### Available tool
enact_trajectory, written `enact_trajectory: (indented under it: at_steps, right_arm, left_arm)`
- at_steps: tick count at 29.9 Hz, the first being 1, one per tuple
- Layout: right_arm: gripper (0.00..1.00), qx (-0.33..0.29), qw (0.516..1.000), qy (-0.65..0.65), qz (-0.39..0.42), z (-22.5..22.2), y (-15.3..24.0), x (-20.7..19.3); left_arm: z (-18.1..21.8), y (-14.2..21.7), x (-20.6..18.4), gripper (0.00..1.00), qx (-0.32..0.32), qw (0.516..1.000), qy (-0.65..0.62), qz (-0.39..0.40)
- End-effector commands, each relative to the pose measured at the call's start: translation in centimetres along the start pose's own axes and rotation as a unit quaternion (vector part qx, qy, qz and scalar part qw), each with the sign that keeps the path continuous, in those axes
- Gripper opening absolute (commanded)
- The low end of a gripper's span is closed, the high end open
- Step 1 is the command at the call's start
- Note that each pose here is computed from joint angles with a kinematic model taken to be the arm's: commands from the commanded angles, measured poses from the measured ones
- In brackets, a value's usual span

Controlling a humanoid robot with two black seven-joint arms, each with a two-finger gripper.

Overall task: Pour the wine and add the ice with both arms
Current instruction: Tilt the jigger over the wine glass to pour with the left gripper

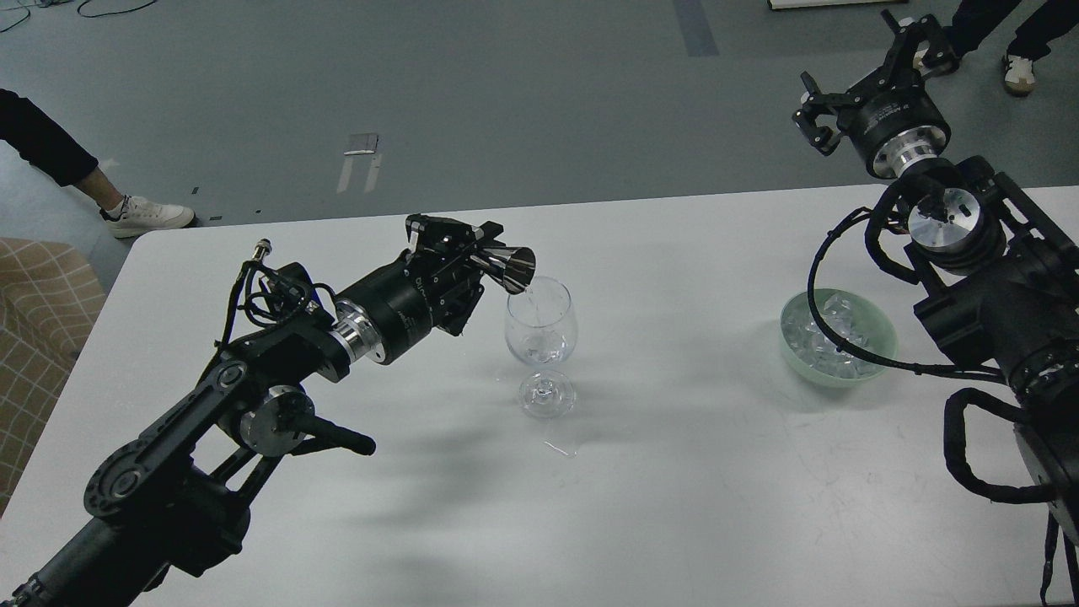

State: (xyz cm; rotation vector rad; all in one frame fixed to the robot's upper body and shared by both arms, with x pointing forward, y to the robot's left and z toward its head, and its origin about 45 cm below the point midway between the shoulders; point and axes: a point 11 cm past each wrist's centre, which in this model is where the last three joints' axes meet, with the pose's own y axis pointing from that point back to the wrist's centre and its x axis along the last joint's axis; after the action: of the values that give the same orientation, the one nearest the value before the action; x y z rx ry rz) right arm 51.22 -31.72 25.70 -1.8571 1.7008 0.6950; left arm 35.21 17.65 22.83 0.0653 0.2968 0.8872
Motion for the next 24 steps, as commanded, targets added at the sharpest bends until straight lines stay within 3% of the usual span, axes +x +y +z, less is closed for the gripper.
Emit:
enact_trajectory:
  at_steps: [1,24]
  right_arm:
    - [1.00,0.000,1.000,0.000,0.000,0.03,0.02,0.04]
    - [1.00,0.001,1.000,-0.001,-0.001,-0.09,0.03,0.06]
  left_arm:
    - [0.36,0.06,-0.44,0.00,-0.001,1.000,-0.005,-0.008]
    - [0.87,-0.02,-0.17,0.00,0.009,0.995,-0.095,-0.004]
